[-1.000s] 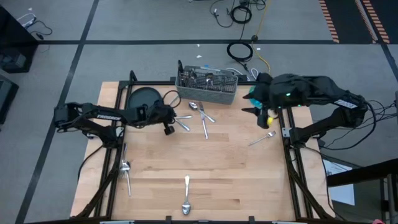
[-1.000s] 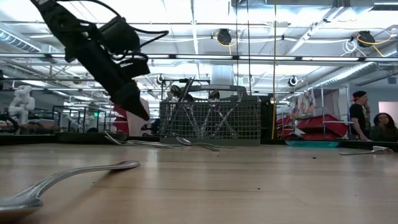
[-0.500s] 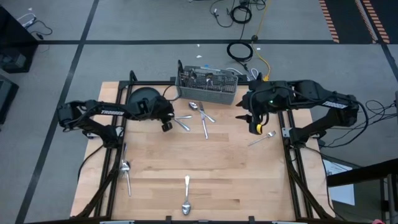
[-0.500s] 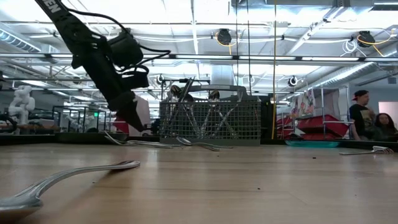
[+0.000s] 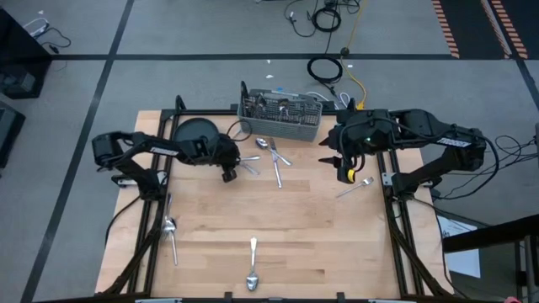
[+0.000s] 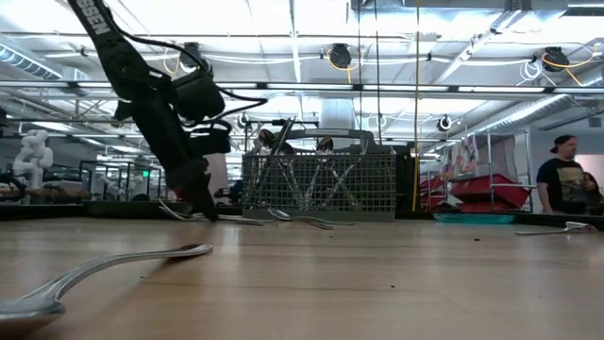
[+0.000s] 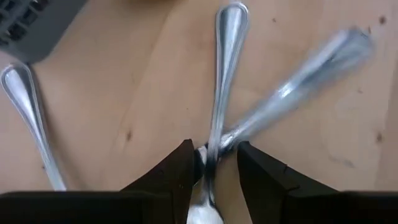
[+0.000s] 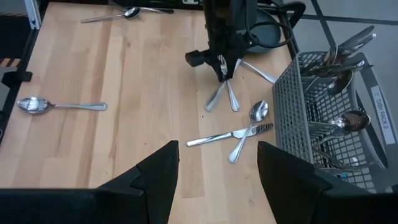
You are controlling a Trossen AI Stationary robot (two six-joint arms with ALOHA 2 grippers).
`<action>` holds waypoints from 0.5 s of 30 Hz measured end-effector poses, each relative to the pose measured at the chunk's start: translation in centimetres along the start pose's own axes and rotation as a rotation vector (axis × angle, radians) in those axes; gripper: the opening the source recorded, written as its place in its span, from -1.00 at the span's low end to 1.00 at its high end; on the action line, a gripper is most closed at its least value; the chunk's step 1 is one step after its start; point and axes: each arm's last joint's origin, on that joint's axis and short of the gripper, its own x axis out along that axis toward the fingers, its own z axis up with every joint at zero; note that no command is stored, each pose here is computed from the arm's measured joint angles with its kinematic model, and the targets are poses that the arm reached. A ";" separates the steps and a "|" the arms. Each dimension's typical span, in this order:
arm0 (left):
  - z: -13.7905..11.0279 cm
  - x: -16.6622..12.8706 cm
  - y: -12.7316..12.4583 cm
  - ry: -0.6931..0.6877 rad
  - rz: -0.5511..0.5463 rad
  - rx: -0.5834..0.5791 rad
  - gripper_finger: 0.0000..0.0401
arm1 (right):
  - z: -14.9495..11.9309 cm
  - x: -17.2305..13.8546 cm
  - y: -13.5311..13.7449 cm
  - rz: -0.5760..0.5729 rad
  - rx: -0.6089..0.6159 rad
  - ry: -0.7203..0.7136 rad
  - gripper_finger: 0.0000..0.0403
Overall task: Sort silverware
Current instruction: Put the fork into the silverware basket
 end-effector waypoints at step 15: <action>-0.2 0.5 -0.7 0.019 -0.009 -0.057 -0.96 | 0.1 0.0 0.1 0.020 0.036 -0.005 0.01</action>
